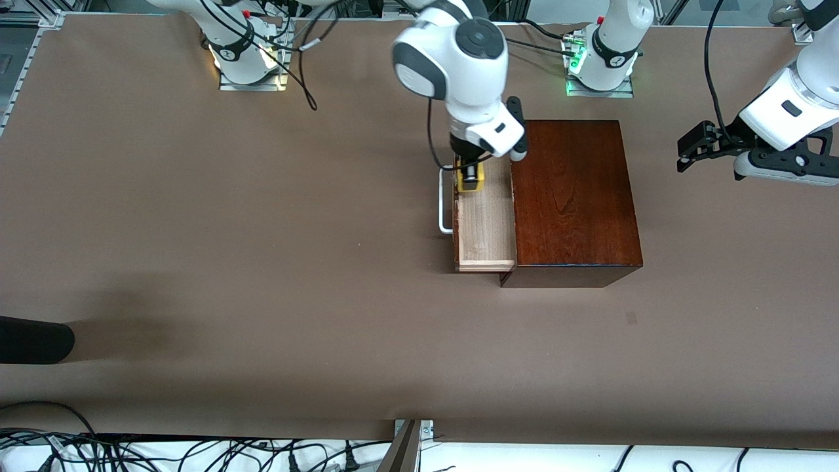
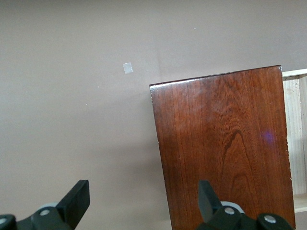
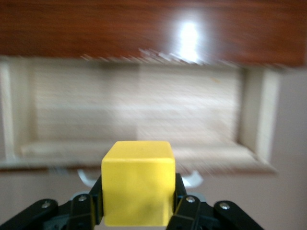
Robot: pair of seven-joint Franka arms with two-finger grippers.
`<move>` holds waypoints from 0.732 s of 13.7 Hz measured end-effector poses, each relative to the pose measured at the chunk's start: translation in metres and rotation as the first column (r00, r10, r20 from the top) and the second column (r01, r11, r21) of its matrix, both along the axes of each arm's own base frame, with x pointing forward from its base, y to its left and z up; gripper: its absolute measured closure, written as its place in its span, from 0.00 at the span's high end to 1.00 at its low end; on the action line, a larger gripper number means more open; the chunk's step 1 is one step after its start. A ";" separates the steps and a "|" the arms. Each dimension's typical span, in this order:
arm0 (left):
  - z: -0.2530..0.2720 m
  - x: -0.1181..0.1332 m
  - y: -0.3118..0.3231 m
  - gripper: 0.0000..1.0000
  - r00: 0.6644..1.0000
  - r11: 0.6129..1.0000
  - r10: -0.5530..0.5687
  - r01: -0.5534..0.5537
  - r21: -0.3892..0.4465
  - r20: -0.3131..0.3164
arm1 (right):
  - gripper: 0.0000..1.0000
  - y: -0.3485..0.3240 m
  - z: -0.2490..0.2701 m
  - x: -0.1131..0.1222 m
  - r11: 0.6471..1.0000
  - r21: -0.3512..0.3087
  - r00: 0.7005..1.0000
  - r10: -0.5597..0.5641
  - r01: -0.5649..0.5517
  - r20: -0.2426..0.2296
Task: Open drawer, take yellow block, close drawer
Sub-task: 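Lift the yellow cube out and carry it away with the right gripper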
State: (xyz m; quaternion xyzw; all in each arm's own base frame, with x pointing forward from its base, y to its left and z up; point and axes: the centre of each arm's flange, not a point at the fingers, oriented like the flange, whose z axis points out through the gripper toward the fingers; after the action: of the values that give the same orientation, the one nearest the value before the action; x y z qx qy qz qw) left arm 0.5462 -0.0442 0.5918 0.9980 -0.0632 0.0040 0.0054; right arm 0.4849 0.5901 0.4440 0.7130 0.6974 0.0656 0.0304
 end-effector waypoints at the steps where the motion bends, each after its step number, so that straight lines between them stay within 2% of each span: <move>1: 0.000 0.000 0.000 1.00 1.000 1.000 0.000 0.000 0.000 0.000 | 0.56 -0.024 0.024 0.021 0.999 0.014 0.999 -0.047 0.047 0.021; 3: 0.000 0.000 0.000 1.00 1.000 1.000 0.000 0.000 0.000 0.000 | 0.56 -0.081 0.069 0.060 0.989 0.025 0.988 -0.147 0.146 0.054; 6: 0.000 0.000 0.000 1.00 1.000 1.000 0.000 0.000 0.000 0.000 | 0.56 -0.177 0.122 0.107 0.947 0.026 0.944 -0.322 0.321 0.070; 8: 0.000 0.000 0.000 1.00 1.000 1.000 -0.001 0.001 0.000 0.000 | 0.56 -0.236 0.142 0.131 0.911 0.037 0.909 -0.412 0.410 0.057; 10: 0.000 0.000 0.000 1.00 1.000 1.000 -0.001 0.001 0.000 0.000 | 0.56 -0.288 0.151 0.147 0.866 0.057 0.867 -0.498 0.497 0.017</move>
State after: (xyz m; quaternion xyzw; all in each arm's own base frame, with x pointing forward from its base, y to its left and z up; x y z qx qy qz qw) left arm 0.5461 -0.0446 0.5919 0.9980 -0.0636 0.0041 0.0054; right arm 0.6320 0.3026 0.5951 0.8681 0.4877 0.0844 0.0391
